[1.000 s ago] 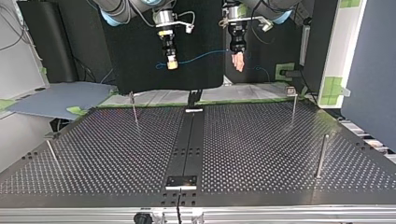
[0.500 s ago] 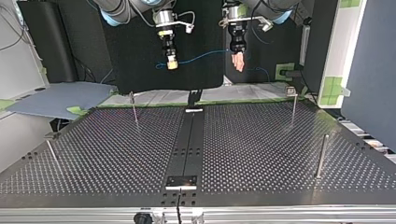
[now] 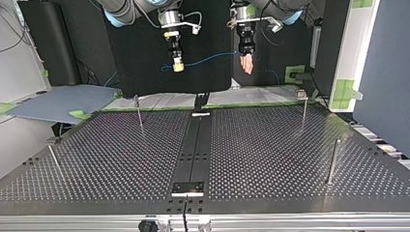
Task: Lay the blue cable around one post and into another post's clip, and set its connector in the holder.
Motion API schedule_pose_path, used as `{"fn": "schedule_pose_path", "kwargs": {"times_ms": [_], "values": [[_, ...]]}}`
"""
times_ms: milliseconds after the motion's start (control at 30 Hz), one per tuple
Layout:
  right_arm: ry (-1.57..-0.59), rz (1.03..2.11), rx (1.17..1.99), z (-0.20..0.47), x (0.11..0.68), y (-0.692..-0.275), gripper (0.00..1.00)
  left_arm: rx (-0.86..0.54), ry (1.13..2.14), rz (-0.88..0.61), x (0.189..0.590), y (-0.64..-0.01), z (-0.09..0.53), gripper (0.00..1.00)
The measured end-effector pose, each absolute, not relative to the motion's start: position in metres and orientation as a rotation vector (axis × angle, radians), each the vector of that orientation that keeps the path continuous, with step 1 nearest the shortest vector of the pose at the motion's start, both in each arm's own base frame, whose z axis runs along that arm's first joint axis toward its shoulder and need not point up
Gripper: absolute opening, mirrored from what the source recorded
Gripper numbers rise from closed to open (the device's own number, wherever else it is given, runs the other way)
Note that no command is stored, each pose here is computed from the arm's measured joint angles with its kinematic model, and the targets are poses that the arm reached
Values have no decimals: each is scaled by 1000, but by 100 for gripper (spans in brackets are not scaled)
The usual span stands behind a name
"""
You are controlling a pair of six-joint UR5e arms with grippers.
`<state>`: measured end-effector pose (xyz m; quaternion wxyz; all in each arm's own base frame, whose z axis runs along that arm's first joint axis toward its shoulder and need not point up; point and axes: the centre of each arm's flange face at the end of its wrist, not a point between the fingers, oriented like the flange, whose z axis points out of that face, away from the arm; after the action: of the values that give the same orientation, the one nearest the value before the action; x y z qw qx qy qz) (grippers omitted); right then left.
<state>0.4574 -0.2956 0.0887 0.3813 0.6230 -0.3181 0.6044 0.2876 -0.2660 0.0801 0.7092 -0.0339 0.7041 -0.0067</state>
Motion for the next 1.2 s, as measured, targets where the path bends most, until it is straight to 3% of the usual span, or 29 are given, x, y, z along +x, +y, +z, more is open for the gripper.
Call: {"fn": "schedule_pose_path", "kwargs": {"times_ms": [467,833,1200], "values": [[-810,1544,1587,91,459,-295,0,-78,1568,-17,287,-263,81,100],[-773,1625,1531,156,496,-284,0,-61,1647,-69,277,-249,73,100],[-785,1567,1607,157,494,-279,0,-55,1650,-78,276,-250,72,100]]}}
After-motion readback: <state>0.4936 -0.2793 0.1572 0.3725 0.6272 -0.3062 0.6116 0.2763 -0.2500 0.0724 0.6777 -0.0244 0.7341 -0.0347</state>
